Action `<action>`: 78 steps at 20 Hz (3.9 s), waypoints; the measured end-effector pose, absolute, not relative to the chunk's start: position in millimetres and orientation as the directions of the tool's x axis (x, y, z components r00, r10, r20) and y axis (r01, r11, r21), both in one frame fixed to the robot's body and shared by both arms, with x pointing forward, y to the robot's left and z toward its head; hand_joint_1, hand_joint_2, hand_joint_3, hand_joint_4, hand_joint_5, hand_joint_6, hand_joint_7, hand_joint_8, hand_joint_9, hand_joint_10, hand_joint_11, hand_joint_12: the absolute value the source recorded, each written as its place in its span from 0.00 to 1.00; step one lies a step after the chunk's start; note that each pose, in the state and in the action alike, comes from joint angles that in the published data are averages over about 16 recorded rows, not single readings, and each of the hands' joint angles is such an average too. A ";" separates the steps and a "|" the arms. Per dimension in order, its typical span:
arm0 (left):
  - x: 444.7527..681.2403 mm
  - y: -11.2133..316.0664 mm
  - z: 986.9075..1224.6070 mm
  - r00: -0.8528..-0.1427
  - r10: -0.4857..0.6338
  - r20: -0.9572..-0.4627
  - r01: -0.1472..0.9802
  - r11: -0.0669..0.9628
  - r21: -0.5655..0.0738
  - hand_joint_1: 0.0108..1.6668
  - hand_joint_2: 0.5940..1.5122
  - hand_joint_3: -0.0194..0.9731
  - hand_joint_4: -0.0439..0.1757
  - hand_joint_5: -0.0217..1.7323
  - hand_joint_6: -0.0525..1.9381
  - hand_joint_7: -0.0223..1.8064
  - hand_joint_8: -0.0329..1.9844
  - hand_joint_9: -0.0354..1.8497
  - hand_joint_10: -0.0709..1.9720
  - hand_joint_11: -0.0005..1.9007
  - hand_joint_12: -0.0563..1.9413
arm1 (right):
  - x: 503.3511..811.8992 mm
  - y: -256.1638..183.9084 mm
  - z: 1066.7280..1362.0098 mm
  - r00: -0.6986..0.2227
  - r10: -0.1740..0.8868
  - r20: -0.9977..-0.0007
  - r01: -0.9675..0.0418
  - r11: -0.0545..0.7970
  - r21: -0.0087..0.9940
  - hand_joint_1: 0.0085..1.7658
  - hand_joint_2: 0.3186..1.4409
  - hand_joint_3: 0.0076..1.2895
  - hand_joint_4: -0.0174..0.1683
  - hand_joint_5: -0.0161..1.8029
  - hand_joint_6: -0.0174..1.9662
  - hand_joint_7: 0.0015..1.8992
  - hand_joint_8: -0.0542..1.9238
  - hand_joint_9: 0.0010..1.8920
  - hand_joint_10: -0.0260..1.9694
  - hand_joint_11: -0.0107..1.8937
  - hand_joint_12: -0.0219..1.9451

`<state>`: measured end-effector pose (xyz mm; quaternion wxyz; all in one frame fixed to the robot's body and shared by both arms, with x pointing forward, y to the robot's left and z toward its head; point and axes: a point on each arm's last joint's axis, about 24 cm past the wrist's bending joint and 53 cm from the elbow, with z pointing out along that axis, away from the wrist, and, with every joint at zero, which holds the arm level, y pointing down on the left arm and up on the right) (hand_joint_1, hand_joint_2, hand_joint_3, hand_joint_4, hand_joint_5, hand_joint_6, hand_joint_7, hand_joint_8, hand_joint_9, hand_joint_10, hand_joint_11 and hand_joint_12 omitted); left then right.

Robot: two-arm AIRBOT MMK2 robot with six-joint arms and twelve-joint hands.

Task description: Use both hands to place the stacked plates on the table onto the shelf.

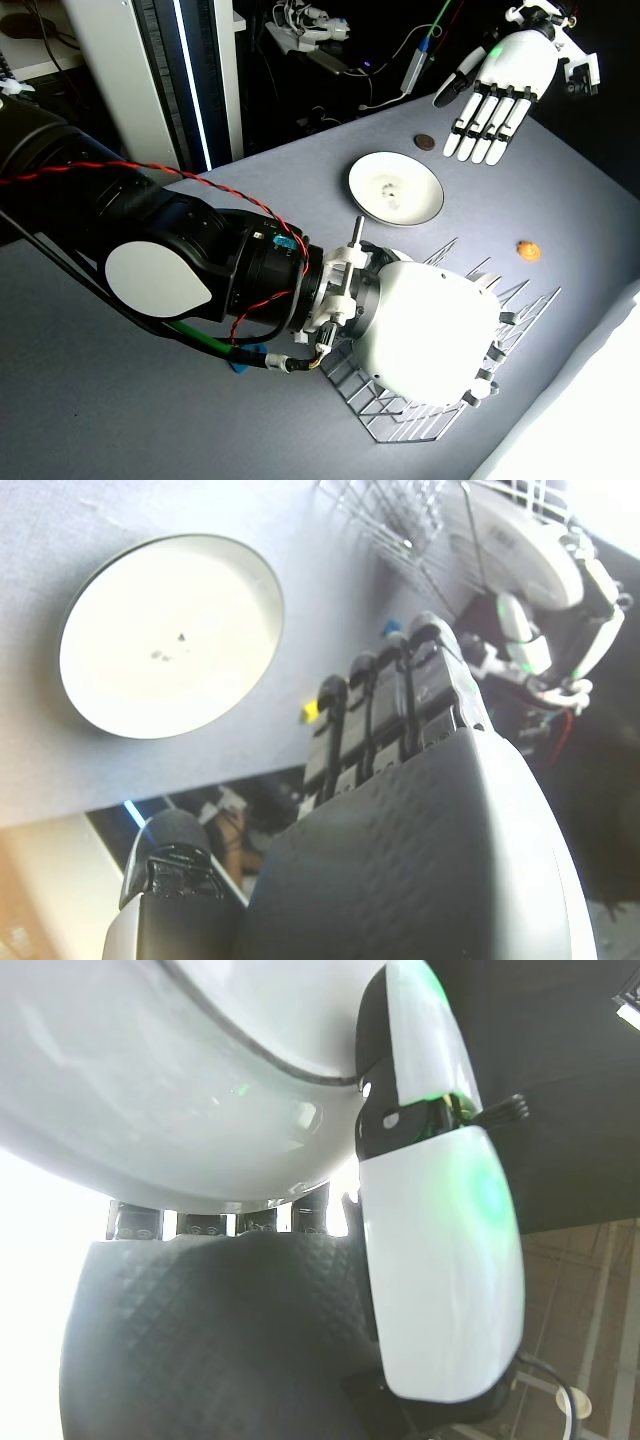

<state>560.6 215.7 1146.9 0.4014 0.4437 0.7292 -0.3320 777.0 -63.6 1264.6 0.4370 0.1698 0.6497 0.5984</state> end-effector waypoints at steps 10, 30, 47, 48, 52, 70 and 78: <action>557.4 212.1 1146.2 -0.283 0.381 -0.880 0.919 0.371 -0.135 0.00 0.58 0.03 0.20 0.07 0.03 0.05 0.02 0.03 0.04 0.01 0.03 | 775.9 -63.4 1262.1 -0.565 0.743 -0.358 -0.299 0.220 0.928 0.61 0.65 0.00 0.04 0.45 0.09 0.46 0.04 0.51 0.03 0.24 0.49; 553.9 210.9 1145.7 -0.279 0.388 -0.879 0.924 0.357 -0.136 0.00 0.58 0.03 0.20 0.07 0.03 0.05 0.02 0.03 0.04 0.01 0.03 | 770.7 -68.0 1270.7 -0.554 0.735 -0.391 -0.339 0.230 0.912 0.16 0.75 0.00 0.04 0.43 0.02 0.44 0.03 0.41 0.02 0.20 0.50; 555.1 210.6 1146.1 -0.277 0.387 -0.880 0.924 0.359 -0.133 0.00 0.58 0.03 0.20 0.07 0.03 0.04 0.02 0.03 0.04 0.01 0.03 | 741.0 -64.7 1313.0 -0.536 0.696 -0.478 -0.492 0.203 0.847 0.26 0.72 0.00 0.07 0.33 0.01 0.29 0.03 0.26 0.02 0.06 0.46; 555.3 210.5 1146.2 -0.277 0.386 -0.880 0.924 0.359 -0.133 0.00 0.58 0.03 0.20 0.07 0.03 0.04 0.02 0.03 0.04 0.01 0.03 | 734.0 -61.7 1318.2 -0.534 0.683 -0.499 -0.520 0.200 0.830 0.27 0.72 0.00 0.07 0.32 0.01 0.28 0.03 0.25 0.02 0.06 0.46; 555.9 210.2 1146.3 -0.275 0.386 -0.881 0.924 0.360 -0.131 0.00 0.58 0.03 0.20 0.06 0.03 0.04 0.02 0.03 0.04 0.01 0.03 | 699.6 -47.3 1331.7 -0.516 0.616 -0.595 -0.633 0.194 0.749 0.26 0.69 0.00 0.08 0.28 0.01 0.23 0.03 0.21 0.02 0.03 0.43; 549.7 236.0 1087.9 -0.461 0.434 -0.774 0.831 0.518 -0.204 0.00 0.59 0.03 0.20 0.06 0.03 0.03 0.02 0.03 0.04 0.01 0.03 | 565.3 -4.9 1294.8 -0.390 0.324 -0.862 -0.874 0.165 0.457 0.56 0.49 0.00 0.09 0.02 0.01 0.01 0.03 0.01 0.02 0.02 0.02; 534.9 229.6 1064.0 -0.556 0.400 -0.728 0.775 0.567 -0.280 0.01 0.59 0.03 0.20 0.06 0.03 0.03 0.02 0.03 0.04 0.01 0.03 | 566.0 -8.6 1282.5 -0.396 0.299 -0.868 -0.863 0.201 0.463 0.69 0.51 0.01 0.09 0.02 0.01 0.01 0.03 0.01 0.02 0.02 0.02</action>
